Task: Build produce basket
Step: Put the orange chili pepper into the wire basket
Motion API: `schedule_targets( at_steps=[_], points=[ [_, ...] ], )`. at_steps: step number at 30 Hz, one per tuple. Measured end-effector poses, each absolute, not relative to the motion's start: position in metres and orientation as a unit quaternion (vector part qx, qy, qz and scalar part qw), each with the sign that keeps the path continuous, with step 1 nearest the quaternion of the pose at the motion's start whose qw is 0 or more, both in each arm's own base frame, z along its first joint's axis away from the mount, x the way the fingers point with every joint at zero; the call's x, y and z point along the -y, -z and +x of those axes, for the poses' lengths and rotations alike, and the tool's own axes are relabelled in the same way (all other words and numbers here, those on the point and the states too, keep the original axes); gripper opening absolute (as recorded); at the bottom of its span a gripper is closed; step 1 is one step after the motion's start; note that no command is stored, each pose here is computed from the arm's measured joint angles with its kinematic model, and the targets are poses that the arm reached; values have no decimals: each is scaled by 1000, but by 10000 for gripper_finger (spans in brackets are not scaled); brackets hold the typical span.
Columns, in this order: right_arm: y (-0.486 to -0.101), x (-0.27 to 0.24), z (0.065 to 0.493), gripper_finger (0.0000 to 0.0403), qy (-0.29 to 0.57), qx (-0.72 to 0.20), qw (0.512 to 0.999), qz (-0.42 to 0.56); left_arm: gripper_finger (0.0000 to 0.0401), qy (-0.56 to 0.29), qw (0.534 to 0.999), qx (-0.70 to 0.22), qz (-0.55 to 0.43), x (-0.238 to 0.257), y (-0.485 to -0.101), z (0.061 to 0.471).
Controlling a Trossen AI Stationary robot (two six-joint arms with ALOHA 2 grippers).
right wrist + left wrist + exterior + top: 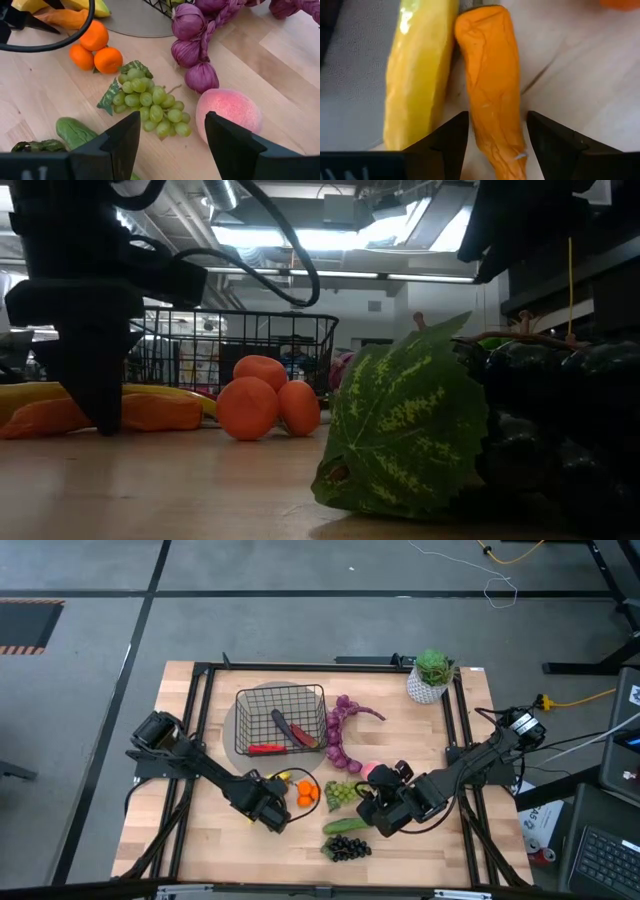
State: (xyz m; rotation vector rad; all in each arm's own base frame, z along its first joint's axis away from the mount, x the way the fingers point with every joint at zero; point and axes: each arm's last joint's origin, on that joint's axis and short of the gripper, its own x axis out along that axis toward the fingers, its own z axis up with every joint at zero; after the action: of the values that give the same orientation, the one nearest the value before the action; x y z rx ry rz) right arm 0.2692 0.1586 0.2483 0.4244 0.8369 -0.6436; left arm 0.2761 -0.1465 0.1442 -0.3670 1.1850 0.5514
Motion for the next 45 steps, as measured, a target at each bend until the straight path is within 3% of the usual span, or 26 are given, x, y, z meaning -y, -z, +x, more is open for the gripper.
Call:
schedule_targets(
  at_steps=[4, 13, 25, 37, 45],
  points=[
    [-248, -159, 269, 221, 305, -396, 843, 201, 162, -248, 774, -556, -177, 147, -144, 276],
    [-248, -159, 269, 221, 305, -395, 843, 201, 36, -248, 774, -556, -177, 147, -144, 276],
    [-248, -159, 269, 221, 305, -395, 843, 201, 39, -178, 786, -554, -207, 159, -152, 283],
    [-248, -159, 269, 221, 306, -396, 843, 199, 38, -84, 875, -464, -109, 173, -233, 312],
    [-248, -158, 269, 221, 306, -396, 843, 199, 39, -190, 877, -441, 30, 161, -282, 308]
  ],
)
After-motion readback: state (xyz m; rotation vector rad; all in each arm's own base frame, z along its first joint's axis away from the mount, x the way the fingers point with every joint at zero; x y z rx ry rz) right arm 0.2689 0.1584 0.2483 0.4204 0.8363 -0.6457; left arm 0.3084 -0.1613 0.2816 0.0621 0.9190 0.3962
